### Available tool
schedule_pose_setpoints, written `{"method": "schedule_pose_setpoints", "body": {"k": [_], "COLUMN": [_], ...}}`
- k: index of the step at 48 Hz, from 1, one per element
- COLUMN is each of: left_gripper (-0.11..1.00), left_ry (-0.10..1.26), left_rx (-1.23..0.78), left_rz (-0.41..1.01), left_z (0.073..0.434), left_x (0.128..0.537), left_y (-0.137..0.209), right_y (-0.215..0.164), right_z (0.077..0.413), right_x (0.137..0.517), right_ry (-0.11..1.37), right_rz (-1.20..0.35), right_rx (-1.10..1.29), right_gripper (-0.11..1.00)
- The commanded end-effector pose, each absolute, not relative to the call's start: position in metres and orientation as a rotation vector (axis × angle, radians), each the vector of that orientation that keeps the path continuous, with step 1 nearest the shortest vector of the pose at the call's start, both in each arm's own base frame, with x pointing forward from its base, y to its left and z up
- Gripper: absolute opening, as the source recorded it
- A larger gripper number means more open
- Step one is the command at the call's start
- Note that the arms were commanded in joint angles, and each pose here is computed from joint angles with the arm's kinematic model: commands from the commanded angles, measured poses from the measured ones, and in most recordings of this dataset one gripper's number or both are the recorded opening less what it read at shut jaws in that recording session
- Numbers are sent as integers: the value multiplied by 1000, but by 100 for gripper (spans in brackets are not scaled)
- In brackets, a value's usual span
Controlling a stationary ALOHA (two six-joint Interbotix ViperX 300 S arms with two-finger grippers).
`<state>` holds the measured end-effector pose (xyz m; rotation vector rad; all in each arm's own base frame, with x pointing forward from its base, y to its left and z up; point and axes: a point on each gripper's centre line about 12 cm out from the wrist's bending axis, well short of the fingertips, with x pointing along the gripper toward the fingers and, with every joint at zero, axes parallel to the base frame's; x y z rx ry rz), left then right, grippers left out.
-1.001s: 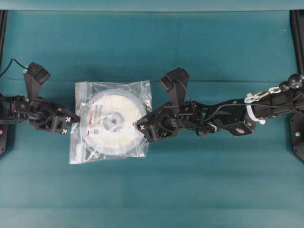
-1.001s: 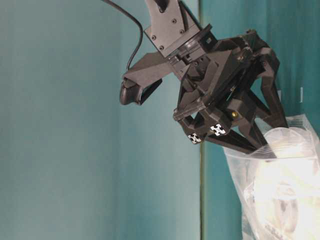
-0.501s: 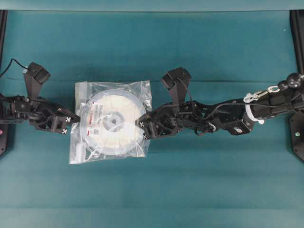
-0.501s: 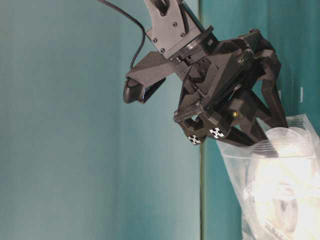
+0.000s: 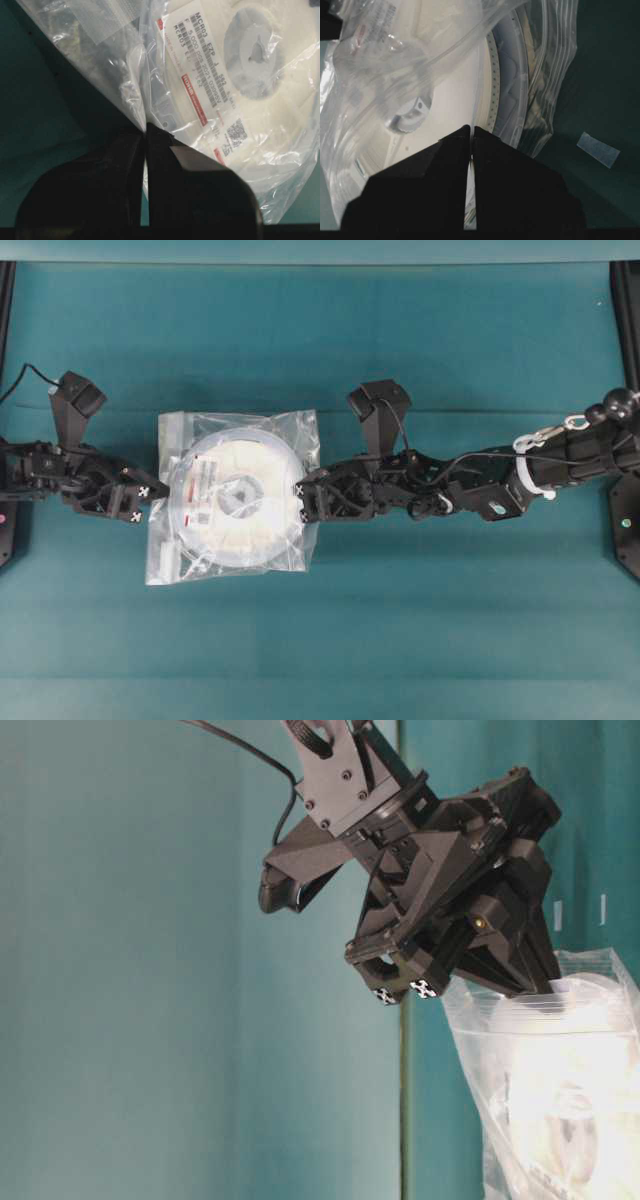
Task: Take out the reel from the clear zip bag.
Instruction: 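Reach the right gripper into the bag opening and grasp the reel, then pull the reel rightward out of the bag while left gripper holds bag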
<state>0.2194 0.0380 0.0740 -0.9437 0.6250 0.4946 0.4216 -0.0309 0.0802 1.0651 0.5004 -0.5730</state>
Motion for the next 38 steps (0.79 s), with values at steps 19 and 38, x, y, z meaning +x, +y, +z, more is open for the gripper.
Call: {"method": "schedule_pose_setpoints", "body": {"k": [19,38], "left_gripper": [1,1], "left_ry": [626,628], "left_rx": [-940,-940], "left_rz": [492,493], "left_z": [74,74], "left_x": [222,222], "left_y": [38,38], "right_y": [-25,-24], "right_z": [79,82], "right_x": [402,361], "right_ry": [568,596], "right_rz": [-581,-608], "right_rx": [1082,1080], "right_gripper": [2,2]}}
